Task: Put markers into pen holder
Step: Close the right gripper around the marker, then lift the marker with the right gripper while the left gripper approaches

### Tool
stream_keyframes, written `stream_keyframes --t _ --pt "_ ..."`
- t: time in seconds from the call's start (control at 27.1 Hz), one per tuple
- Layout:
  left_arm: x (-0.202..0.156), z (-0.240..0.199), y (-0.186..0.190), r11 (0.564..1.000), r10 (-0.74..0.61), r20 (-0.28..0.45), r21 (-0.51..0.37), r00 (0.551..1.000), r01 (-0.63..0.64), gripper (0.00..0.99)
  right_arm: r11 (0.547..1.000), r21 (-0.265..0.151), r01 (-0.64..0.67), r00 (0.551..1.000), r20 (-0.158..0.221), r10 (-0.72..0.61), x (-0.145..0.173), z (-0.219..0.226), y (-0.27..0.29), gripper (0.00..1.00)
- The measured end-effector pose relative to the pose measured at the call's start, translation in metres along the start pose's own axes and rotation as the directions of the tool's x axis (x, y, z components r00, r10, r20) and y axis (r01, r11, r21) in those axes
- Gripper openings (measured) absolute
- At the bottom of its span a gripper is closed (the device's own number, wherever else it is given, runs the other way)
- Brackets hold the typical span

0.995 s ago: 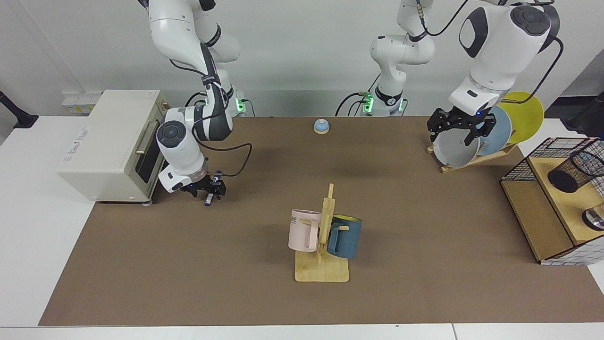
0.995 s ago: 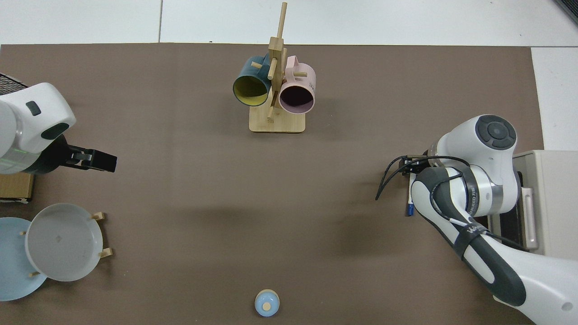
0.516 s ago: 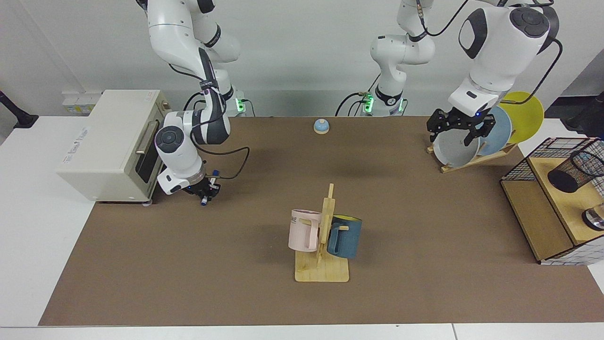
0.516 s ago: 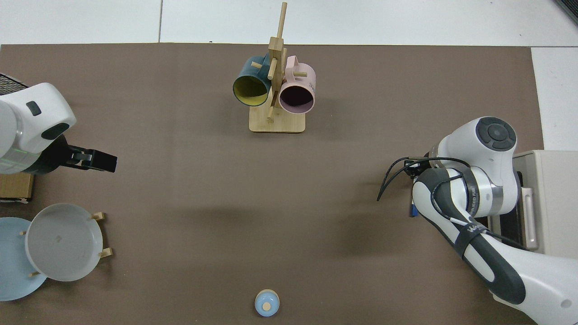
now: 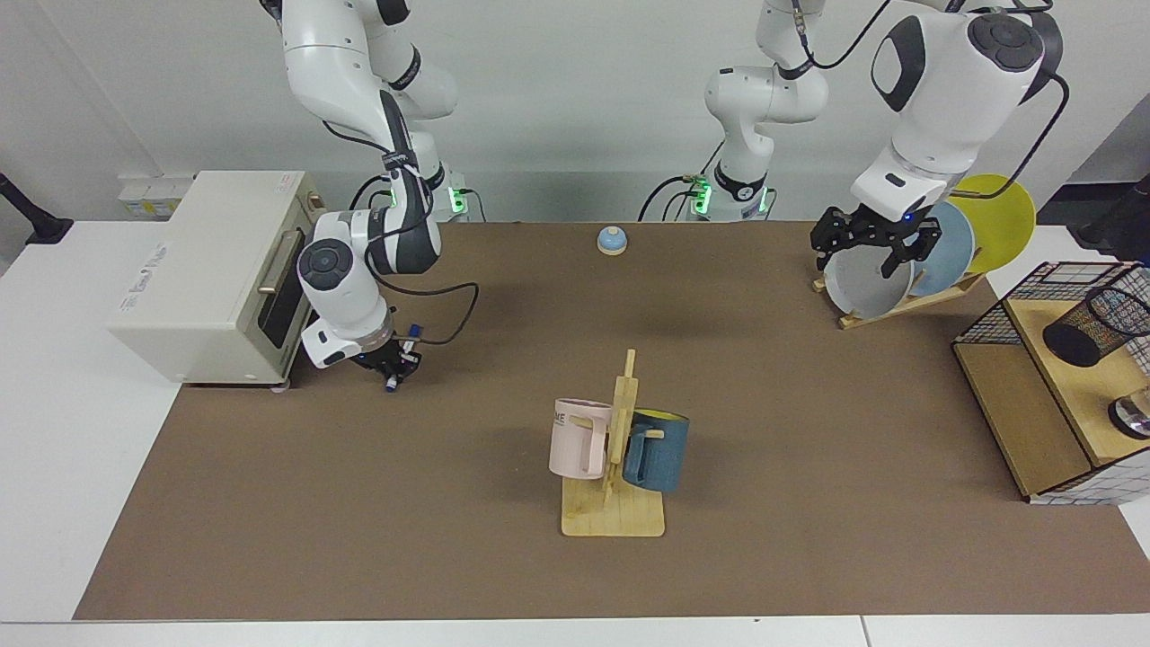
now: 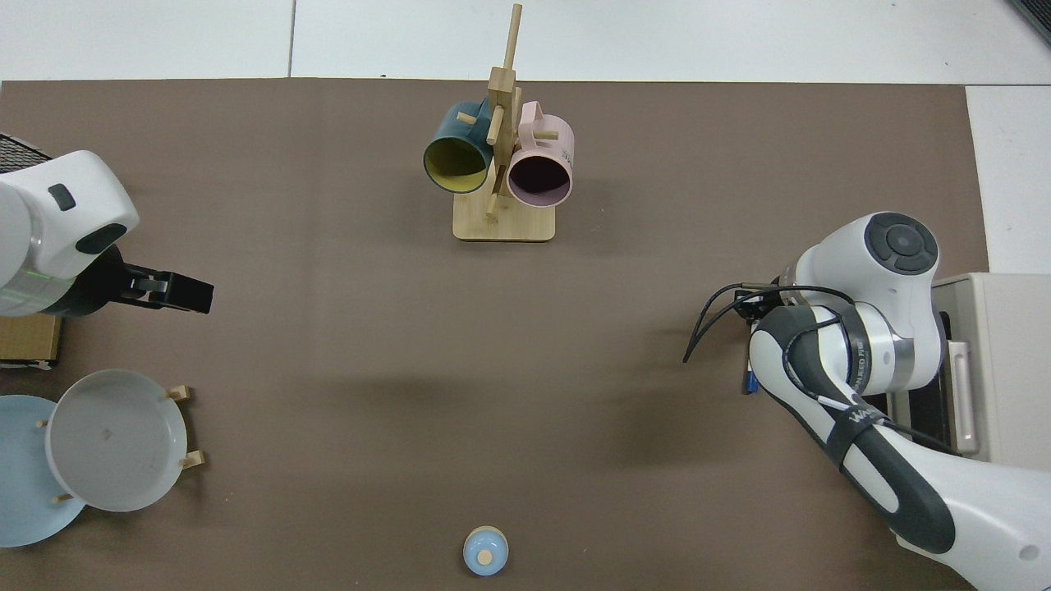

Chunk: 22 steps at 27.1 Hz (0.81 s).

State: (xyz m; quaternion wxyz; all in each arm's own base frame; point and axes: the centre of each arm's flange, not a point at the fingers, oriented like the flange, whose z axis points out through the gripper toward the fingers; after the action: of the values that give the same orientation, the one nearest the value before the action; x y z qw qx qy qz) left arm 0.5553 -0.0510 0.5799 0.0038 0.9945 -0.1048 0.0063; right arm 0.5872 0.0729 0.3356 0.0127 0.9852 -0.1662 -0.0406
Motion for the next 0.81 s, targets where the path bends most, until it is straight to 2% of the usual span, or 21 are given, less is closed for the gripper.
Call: stream_keyframes --t 0.11,0.22,0.37,0.44,0.63,0.81 --pt "0.001 -0.002 0.001 0.999 0.038 -0.008 0.001 0.999 -0.038 0.991 0.999 0.009 -0.047 0.999 0.005 0.047 -0.008 -0.029 -0.016 0.17" --pt "0.001 -0.002 0.004 0.991 0.132 -0.009 -0.001 0.991 -0.132 0.991 0.995 0.013 -0.099 0.995 0.008 0.099 -0.018 -0.056 -0.025 0.17" --pt "0.002 -0.002 0.008 0.965 0.264 -0.010 -0.003 0.964 -0.264 0.991 0.985 0.038 -0.171 0.985 0.034 0.170 -0.032 -0.086 -0.032 0.17" --pt "0.002 -0.002 0.011 0.940 0.340 -0.011 -0.003 0.940 -0.340 0.991 0.974 0.054 -0.219 0.975 0.050 0.217 -0.040 -0.101 -0.039 0.17" --pt "0.003 -0.002 0.020 0.870 0.492 -0.014 -0.003 0.870 -0.492 0.991 0.931 0.080 -0.357 0.934 0.060 0.353 -0.059 -0.128 -0.068 0.17" --pt "0.004 -0.002 0.031 0.802 0.595 -0.039 -0.031 0.802 -0.597 0.991 0.870 0.119 -0.478 0.877 0.121 0.465 -0.080 -0.142 -0.101 0.17"
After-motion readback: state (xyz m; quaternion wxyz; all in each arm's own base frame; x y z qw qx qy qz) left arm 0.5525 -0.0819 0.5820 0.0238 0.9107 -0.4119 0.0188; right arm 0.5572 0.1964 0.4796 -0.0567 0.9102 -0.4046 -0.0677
